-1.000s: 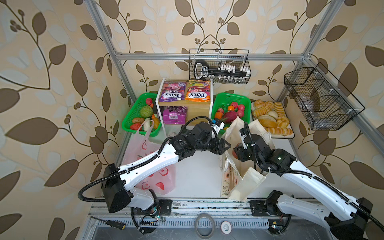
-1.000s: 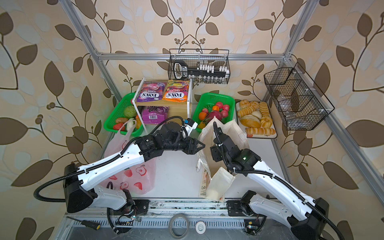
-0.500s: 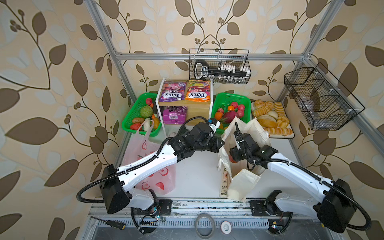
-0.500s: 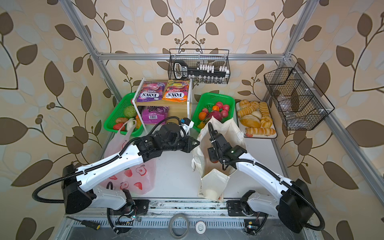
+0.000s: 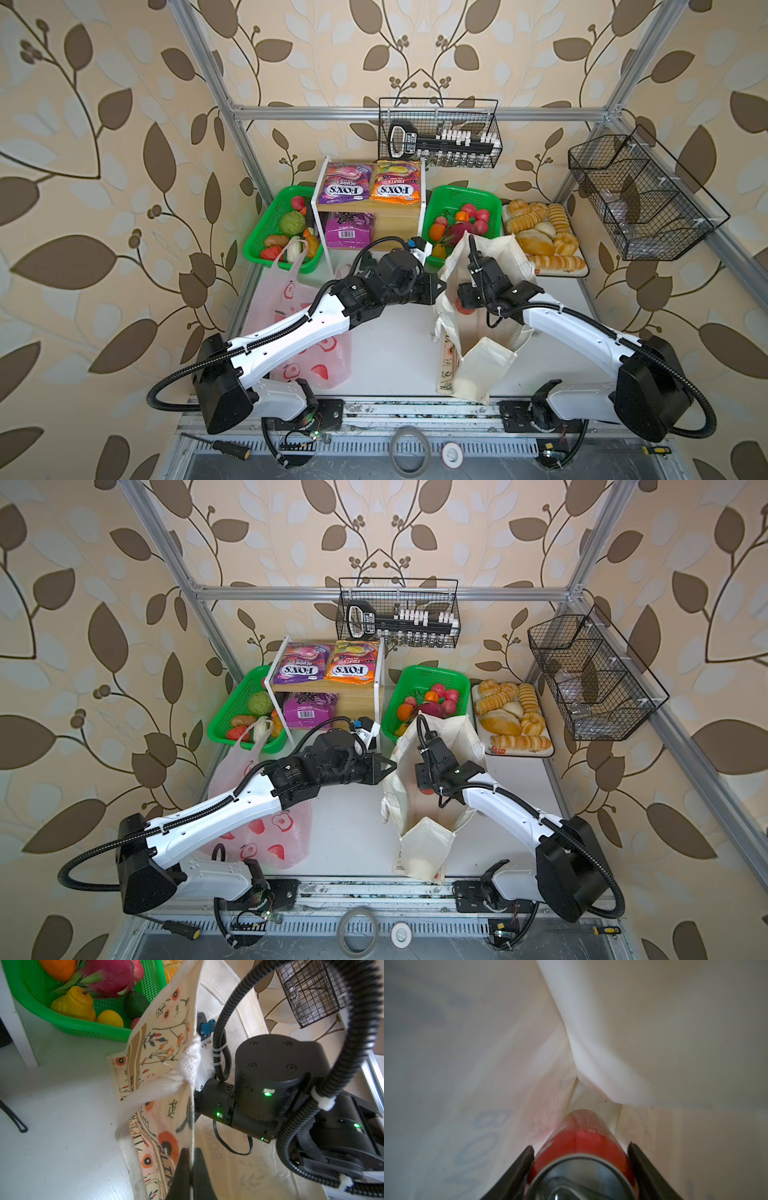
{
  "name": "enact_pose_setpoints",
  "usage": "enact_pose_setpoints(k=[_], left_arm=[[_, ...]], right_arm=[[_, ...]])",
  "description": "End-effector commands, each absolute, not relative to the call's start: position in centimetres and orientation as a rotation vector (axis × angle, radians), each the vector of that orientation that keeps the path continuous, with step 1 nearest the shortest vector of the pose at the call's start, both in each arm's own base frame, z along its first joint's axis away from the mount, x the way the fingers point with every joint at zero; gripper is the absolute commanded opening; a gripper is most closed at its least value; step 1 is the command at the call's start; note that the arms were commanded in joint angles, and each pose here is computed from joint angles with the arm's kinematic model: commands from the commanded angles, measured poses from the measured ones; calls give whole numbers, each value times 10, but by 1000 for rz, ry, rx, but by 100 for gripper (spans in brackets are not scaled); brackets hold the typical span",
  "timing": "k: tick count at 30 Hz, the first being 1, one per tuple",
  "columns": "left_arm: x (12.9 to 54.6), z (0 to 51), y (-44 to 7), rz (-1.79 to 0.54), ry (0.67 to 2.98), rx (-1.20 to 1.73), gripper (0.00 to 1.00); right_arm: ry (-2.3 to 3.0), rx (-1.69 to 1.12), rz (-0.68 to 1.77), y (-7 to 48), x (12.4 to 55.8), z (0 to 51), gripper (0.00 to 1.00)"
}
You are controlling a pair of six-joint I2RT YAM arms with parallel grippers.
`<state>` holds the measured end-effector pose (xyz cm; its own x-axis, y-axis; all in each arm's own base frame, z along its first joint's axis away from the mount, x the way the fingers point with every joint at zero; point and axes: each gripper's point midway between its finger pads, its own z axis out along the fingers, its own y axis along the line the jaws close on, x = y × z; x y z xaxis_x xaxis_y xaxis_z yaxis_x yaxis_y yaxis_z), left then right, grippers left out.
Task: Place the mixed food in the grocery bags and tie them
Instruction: 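Lower the can into the tote with the right gripper while the left steadies it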
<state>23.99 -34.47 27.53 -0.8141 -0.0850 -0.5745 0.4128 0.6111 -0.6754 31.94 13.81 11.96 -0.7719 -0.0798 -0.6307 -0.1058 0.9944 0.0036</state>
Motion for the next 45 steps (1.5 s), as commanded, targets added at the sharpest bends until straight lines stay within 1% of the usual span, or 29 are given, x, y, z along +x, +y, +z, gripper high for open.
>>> enact_pose_setpoints(k=[1, 5, 9, 12, 17, 20, 25, 29, 33, 35, 40, 45], left_arm=[[234, 306, -344, -1232, 2172, 257, 0], [234, 307, -342, -1227, 2166, 262, 0], [233, 305, -342, -1228, 2175, 265, 0], [232, 306, -343, -1234, 2175, 268, 0], [233, 306, -343, -1233, 2173, 266, 0], [232, 306, -344, -1236, 2175, 268, 0], [233, 306, -343, -1235, 2175, 268, 0], [232, 306, -344, -1235, 2171, 274, 0], [233, 306, -345, -1237, 2173, 274, 0], [233, 306, -345, -1238, 2173, 275, 0], [234, 306, -344, -1233, 2170, 268, 1], [235, 304, -346, -1233, 2177, 257, 0]], right_arm=[[2344, -3, 60, 134, 343, 126, 32], [2393, 7, 102, 138, 341, 101, 32], [2422, 11, 80, 135, 340, 89, 32], [2399, 11, 73, 134, 343, 97, 32], [2334, -16, 93, 137, 350, 128, 32], [2317, -29, 99, 138, 350, 132, 33], [2390, -44, 66, 134, 339, 109, 41], [2399, -66, 121, 137, 332, 105, 47], [2409, -114, 157, 143, 328, 110, 58], [2410, -132, 177, 144, 328, 117, 64], [2390, -161, 241, 150, 325, 139, 74], [2334, -177, 305, 154, 319, 173, 81]])
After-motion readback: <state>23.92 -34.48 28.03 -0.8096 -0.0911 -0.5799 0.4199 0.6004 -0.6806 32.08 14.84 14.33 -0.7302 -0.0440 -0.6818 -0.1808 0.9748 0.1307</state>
